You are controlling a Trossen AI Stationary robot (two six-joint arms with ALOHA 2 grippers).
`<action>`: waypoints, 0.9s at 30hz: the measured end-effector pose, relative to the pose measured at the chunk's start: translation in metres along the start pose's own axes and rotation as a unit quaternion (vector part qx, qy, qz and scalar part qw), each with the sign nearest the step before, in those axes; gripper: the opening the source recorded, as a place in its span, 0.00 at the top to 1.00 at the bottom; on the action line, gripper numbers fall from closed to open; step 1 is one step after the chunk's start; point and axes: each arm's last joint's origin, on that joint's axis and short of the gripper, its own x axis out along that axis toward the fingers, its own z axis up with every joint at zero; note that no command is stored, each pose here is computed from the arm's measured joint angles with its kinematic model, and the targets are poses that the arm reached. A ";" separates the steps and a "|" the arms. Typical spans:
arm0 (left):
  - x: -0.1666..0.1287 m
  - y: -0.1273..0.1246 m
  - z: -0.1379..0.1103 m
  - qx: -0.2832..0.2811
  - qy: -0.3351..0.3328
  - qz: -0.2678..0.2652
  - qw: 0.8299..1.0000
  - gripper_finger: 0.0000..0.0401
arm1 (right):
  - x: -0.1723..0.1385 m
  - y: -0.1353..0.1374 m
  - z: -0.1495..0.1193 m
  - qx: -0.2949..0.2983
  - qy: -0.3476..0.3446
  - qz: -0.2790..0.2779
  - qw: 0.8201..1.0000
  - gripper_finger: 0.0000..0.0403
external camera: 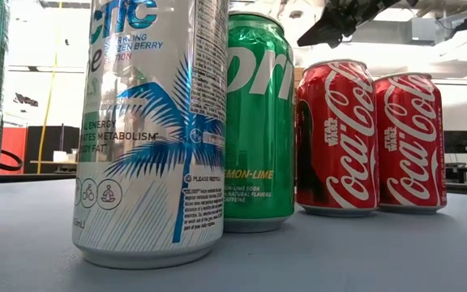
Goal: Place canned beverage on shelf
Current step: Put the left white blue soda can on the shelf aligned with the other white blue soda can
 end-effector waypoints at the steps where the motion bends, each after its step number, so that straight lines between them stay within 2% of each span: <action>1: 0.000 0.001 0.000 0.000 0.000 -0.002 1.000 0.17 | 0.000 0.000 0.000 0.000 0.002 0.000 1.000 1.00; 17: 0.000 0.002 0.000 -0.036 0.000 -0.018 0.999 0.17 | 0.000 0.000 -0.001 0.000 0.007 0.000 1.000 1.00; 20: -0.004 0.002 0.003 -0.040 0.028 -0.008 0.999 0.17 | 0.000 0.000 -0.001 0.000 0.007 0.000 1.000 1.00; 27: -0.017 0.001 0.038 -0.030 0.113 0.000 0.993 0.17 | 0.000 0.000 -0.002 0.000 0.008 0.001 1.000 1.00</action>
